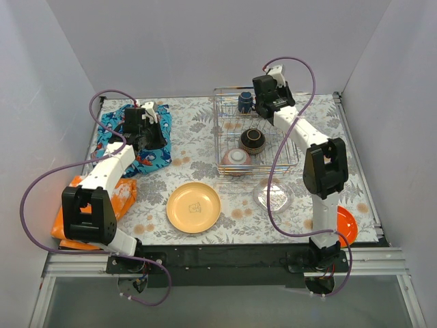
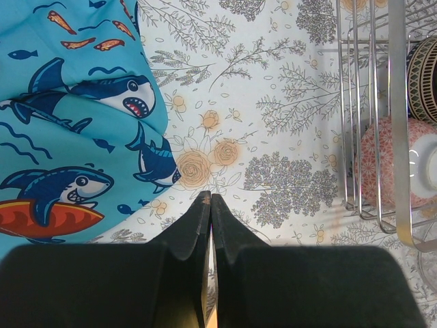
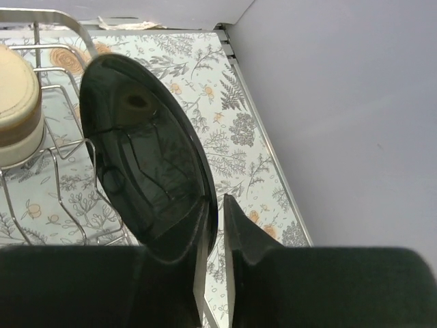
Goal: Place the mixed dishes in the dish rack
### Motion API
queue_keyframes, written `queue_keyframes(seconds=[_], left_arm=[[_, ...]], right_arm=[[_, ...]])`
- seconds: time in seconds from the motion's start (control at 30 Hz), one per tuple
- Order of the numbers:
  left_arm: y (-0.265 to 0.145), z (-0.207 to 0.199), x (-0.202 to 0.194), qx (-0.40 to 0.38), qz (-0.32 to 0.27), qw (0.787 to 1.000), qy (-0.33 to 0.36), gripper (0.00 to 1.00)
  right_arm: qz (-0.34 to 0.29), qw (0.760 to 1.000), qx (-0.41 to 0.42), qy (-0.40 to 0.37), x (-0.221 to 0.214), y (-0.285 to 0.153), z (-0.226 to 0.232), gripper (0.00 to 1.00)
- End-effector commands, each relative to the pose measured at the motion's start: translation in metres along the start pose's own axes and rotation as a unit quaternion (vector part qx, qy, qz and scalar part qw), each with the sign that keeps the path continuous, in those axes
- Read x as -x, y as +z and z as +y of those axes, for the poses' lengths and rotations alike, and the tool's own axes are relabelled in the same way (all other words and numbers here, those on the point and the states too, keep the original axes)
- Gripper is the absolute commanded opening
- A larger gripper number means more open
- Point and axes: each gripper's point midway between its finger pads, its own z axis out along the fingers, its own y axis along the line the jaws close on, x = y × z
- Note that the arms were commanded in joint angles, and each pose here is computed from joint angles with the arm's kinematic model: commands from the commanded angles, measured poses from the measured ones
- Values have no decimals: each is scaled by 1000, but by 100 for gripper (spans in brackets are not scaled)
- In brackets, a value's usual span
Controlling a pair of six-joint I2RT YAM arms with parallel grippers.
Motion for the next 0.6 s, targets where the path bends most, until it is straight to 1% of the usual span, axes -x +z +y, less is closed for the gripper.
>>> queue_keyframes(seconds=[0.0, 0.03, 0.07, 0.13, 0.23, 0.3, 0.33, 0.4, 0.43, 0.47, 0.5, 0.53, 0.57], left_arm=[[-4, -9, 8, -15, -11, 1000, 3, 0], [-3, -10, 7, -18, -10, 1000, 3, 0], [-3, -13, 8, -24, -10, 1000, 2, 0], [-1, -17, 7, -32, -8, 999, 3, 0], [-1, -26, 8, -43, -11, 999, 8, 0], [-2, -36, 9, -65, -11, 998, 15, 0], [-3, -45, 7, -77, -9, 997, 22, 0], [-5, -58, 5, -103, -3, 994, 29, 0], [-7, -66, 3, -117, 0, 993, 35, 10], [-8, -70, 2, -125, 1, 991, 39, 16], [-10, -78, 1, -139, 2, 989, 45, 20], [-13, -88, -1, -159, 4, 985, 61, 21], [-19, -98, -2, -180, -1, 981, 78, 22]], right_arm=[[-2, 1000, 12, 7, 3, -10, -2, 27], [4, 1000, 15, -2, -3, -12, -3, 38], [3, 1000, 19, 0, -2, -16, -7, 42], [8, 1000, 29, -6, -8, -21, -10, 47], [4, 999, 46, 11, 1, -34, -22, 49], [17, 997, 74, -5, 0, -45, -31, 49], [23, 994, 107, -12, -3, -52, -26, 48], [40, 990, 131, -26, -15, -63, -41, 49], [44, 987, 151, -24, -19, -68, -44, 50], [51, 981, 188, -13, -30, -75, -55, 53], [59, 978, 201, -10, -38, -78, -63, 58], [66, 965, 252, -1, -45, -87, -58, 67], [64, 960, 272, 20, -46, -89, -79, 70]])
